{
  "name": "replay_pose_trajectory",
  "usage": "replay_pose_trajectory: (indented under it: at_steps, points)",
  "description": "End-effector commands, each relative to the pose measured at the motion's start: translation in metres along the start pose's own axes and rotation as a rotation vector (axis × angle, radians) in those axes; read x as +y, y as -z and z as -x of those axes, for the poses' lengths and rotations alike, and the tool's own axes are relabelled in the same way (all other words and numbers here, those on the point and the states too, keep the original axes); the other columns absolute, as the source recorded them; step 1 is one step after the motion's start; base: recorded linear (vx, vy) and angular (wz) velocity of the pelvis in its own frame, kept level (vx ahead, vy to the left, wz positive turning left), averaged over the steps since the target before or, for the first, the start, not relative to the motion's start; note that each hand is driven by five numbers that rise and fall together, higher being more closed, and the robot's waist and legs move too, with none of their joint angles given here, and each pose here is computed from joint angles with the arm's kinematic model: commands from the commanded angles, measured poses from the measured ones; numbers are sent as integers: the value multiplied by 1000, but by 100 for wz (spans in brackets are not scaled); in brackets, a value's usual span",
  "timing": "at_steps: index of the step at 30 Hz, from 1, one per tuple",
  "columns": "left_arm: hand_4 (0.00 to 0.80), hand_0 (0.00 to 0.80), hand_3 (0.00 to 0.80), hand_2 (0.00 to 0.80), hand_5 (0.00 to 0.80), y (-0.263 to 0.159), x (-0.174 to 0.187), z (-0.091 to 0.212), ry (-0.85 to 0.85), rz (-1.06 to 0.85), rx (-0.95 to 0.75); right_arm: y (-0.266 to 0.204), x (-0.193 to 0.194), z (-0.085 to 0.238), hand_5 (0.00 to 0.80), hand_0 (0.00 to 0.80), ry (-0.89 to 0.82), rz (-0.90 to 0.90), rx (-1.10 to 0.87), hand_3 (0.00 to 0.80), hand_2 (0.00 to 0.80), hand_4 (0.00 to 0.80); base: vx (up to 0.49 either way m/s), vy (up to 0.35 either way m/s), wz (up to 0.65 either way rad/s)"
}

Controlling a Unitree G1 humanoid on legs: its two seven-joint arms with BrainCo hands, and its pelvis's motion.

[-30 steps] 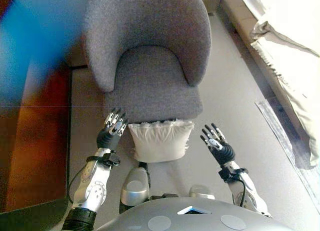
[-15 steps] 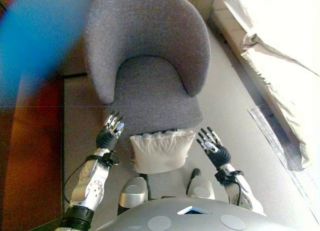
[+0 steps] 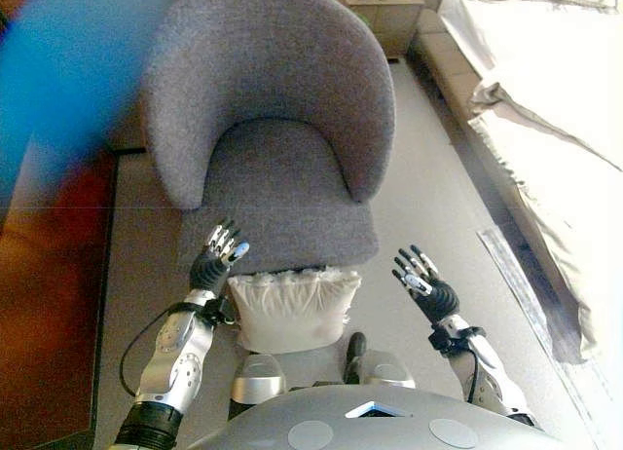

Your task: Pick up the cushion and take it to the sofa

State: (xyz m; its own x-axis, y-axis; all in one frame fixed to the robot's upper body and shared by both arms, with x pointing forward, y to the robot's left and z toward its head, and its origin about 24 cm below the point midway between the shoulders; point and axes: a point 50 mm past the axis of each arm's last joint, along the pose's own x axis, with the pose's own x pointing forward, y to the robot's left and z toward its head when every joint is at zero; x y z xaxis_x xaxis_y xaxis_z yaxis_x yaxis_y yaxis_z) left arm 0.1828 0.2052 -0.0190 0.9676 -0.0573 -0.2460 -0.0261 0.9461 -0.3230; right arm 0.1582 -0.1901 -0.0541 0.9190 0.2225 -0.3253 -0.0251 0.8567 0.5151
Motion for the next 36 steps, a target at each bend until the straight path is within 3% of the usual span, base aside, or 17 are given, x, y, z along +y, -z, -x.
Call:
replay_pose_trajectory:
  at_steps: [1,7,10,14,19,29,36]
  points:
    - [0,0,0,0,0,-21,-14,-1,129,94,-94,-28,24,-16,0,0,-152,-17,-114,0,0,0,9,-98,25]
    - [0,0,0,0,0,-3,-44,-2,354,558,-18,-26,52,-28,0,0,-374,-282,-103,0,0,0,21,-2,9]
    - [0,0,0,0,0,6,-73,-8,563,874,36,-15,78,-35,0,0,-574,-621,-88,0,0,0,52,121,7]
    - [0,0,0,0,0,7,-93,-5,727,1028,44,-15,94,-34,0,0,-702,-814,-158,0,0,0,75,68,14]
    - [0,0,0,0,0,0,-99,0,819,1029,7,-13,98,-29,0,0,-769,-782,-159,0,0,0,-4,67,2]
    - [0,0,0,0,0,-4,-100,0,842,997,1,-15,91,-25,0,0,-769,-728,-168,0,0,0,-8,5,0]
    - [0,0,0,0,0,3,-93,1,761,925,38,-10,84,-24,0,0,-708,-680,-134,0,0,0,30,-14,0]
